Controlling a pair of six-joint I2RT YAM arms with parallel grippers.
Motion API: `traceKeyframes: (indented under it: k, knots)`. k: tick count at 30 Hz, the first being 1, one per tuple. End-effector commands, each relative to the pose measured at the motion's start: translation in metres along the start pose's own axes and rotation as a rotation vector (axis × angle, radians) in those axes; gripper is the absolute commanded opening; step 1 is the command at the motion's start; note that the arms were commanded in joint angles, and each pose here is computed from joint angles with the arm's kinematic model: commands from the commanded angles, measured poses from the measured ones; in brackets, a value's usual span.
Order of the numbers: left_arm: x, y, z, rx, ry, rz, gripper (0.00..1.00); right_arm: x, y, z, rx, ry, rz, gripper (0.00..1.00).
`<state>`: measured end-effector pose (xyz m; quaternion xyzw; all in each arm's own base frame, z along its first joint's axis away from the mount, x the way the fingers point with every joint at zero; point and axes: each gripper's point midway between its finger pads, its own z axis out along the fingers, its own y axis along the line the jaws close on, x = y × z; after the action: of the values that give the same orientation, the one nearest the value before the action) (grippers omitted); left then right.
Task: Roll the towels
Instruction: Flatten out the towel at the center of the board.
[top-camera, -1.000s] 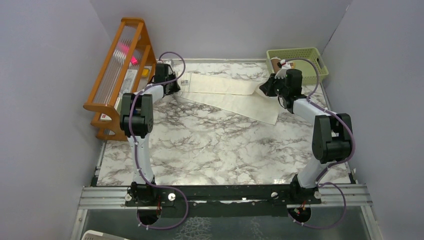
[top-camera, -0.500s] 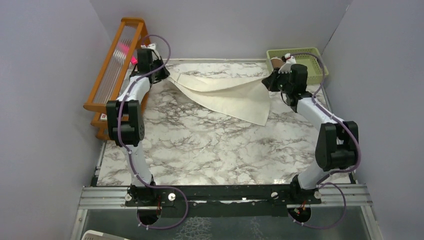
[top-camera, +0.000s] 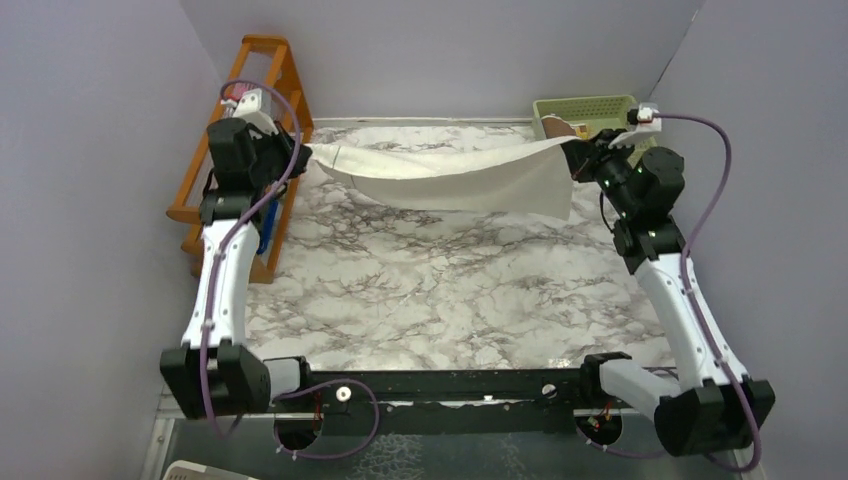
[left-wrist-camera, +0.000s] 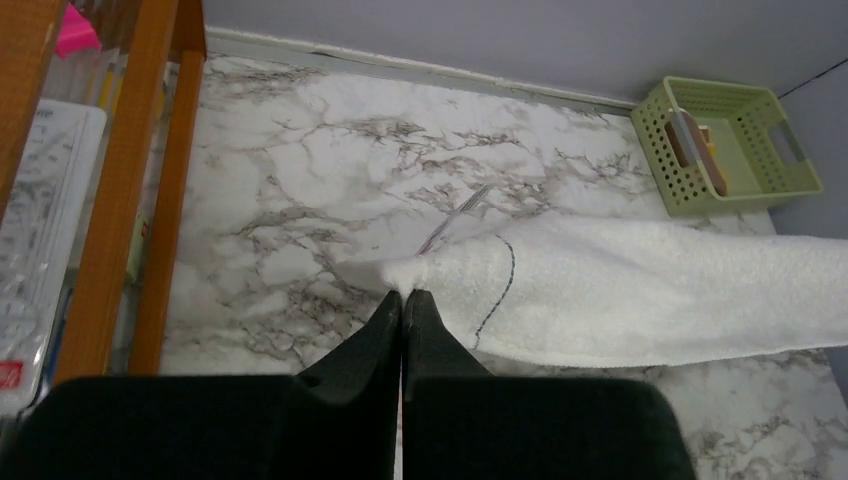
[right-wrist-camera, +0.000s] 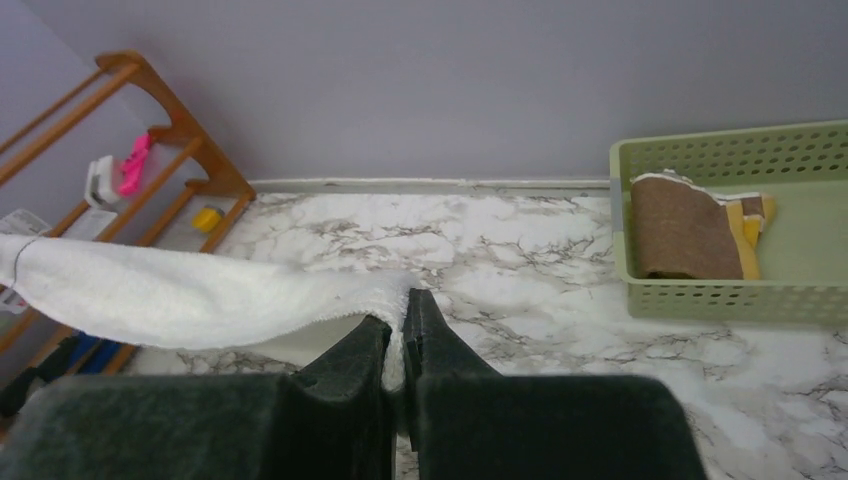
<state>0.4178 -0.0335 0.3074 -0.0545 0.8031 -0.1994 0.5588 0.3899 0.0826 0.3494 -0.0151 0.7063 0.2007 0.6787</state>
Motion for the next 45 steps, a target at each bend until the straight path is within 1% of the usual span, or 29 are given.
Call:
traceKeyframes:
  k: [1, 4, 6, 10, 13, 15, 18, 23, 26, 29, 31, 32, 35, 40, 43, 45]
  knots:
    - [-0.032, -0.034, -0.091, -0.002, -0.186, 0.004, 0.0, -0.035, 0.019, -0.05, -0.003, -0.093, 0.05, 0.01]
    - [-0.029, -0.048, -0.143, -0.015, -0.26, -0.037, 0.0, -0.04, 0.039, -0.083, -0.068, -0.108, 0.071, 0.01]
    - [-0.013, -0.051, -0.169, -0.041, -0.256, -0.076, 0.0, -0.036, 0.048, -0.104, -0.095, -0.108, 0.071, 0.01]
    - [0.04, -0.049, -0.183, -0.072, -0.153, -0.19, 0.0, -0.021, 0.051, -0.135, -0.065, -0.071, 0.076, 0.01]
    - [0.07, -0.044, -0.185, -0.08, -0.104, -0.258, 0.0, -0.009, 0.054, -0.142, -0.071, -0.046, 0.075, 0.01]
    - [0.088, -0.039, -0.178, -0.092, -0.053, -0.28, 0.0, 0.005, 0.055, -0.137, -0.09, -0.016, 0.09, 0.01]
    - [0.12, -0.016, -0.156, -0.172, 0.052, -0.3, 0.0, 0.04, 0.048, -0.12, -0.091, 0.051, 0.154, 0.01]
    - [0.191, 0.033, -0.098, -0.303, 0.247, -0.306, 0.0, 0.113, 0.009, -0.087, 0.077, 0.166, 0.328, 0.01]
    - [0.21, 0.05, -0.066, -0.328, 0.296, -0.319, 0.0, 0.145, -0.014, -0.066, 0.176, 0.199, 0.375, 0.01]
    - [0.211, 0.061, -0.033, -0.342, 0.317, -0.32, 0.0, 0.163, -0.037, -0.043, 0.269, 0.218, 0.385, 0.01]
    - [0.214, 0.07, -0.008, -0.364, 0.367, -0.31, 0.0, 0.17, -0.05, -0.024, 0.322, 0.226, 0.38, 0.01]
    - [0.204, 0.072, 0.007, -0.36, 0.366, -0.301, 0.0, 0.174, -0.057, -0.015, 0.351, 0.236, 0.381, 0.01]
    - [0.191, 0.077, 0.045, -0.352, 0.394, -0.287, 0.0, 0.186, -0.075, 0.012, 0.41, 0.268, 0.394, 0.01]
    - [0.173, 0.094, 0.107, -0.356, 0.402, -0.261, 0.0, 0.203, -0.096, 0.055, 0.452, 0.267, 0.412, 0.01]
    - [0.16, 0.094, 0.142, -0.297, 0.404, -0.283, 0.0, 0.209, -0.108, 0.079, 0.469, 0.283, 0.413, 0.01]
    - [0.144, 0.083, 0.157, -0.225, 0.395, -0.305, 0.0, 0.199, -0.11, 0.092, 0.459, 0.263, 0.388, 0.01]
